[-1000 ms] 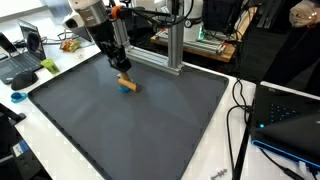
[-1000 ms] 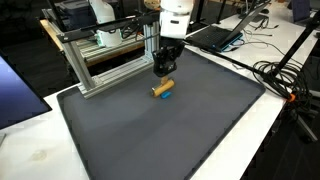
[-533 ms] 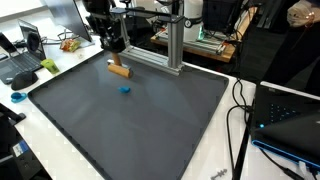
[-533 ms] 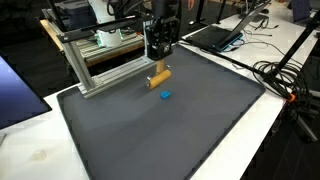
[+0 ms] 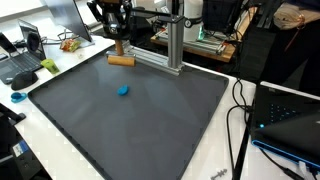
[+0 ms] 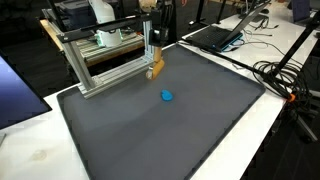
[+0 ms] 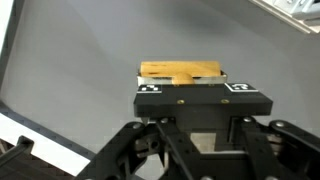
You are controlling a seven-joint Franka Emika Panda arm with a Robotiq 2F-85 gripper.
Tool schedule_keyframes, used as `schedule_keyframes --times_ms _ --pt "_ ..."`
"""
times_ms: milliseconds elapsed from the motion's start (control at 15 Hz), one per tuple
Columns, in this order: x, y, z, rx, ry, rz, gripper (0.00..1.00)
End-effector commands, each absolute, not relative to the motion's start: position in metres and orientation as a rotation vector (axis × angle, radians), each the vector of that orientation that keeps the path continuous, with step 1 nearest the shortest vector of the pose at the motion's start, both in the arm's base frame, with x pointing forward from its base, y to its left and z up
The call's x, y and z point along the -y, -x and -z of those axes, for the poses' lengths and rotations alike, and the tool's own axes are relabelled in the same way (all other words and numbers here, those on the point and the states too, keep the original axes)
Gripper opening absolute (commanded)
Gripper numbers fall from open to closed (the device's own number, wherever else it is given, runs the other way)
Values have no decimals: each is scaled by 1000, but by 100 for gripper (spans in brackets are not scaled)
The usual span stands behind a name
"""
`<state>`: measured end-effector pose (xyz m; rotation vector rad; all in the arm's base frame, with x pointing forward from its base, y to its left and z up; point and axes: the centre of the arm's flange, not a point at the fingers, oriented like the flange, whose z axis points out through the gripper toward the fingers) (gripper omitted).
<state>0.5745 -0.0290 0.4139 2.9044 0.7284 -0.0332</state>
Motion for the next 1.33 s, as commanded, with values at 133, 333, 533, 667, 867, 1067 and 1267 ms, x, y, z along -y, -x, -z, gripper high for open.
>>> schedule_keyframes --times_ms 133,333,533,667,867,1067,1267 --pt "18 -571 -414 -868 -2854 47 47" --pt "18 -571 -414 -889 -2846 49 47" --pt "16 -579 -409 -1145 -2773 12 22" --pt "21 -584 -404 -1282 -2697 -18 22" --pt "31 -589 -392 -1491 -2577 -61 22" --pt "44 -597 -385 -1695 -2459 -114 22" --pt "51 -604 -378 -1895 -2348 -154 22"
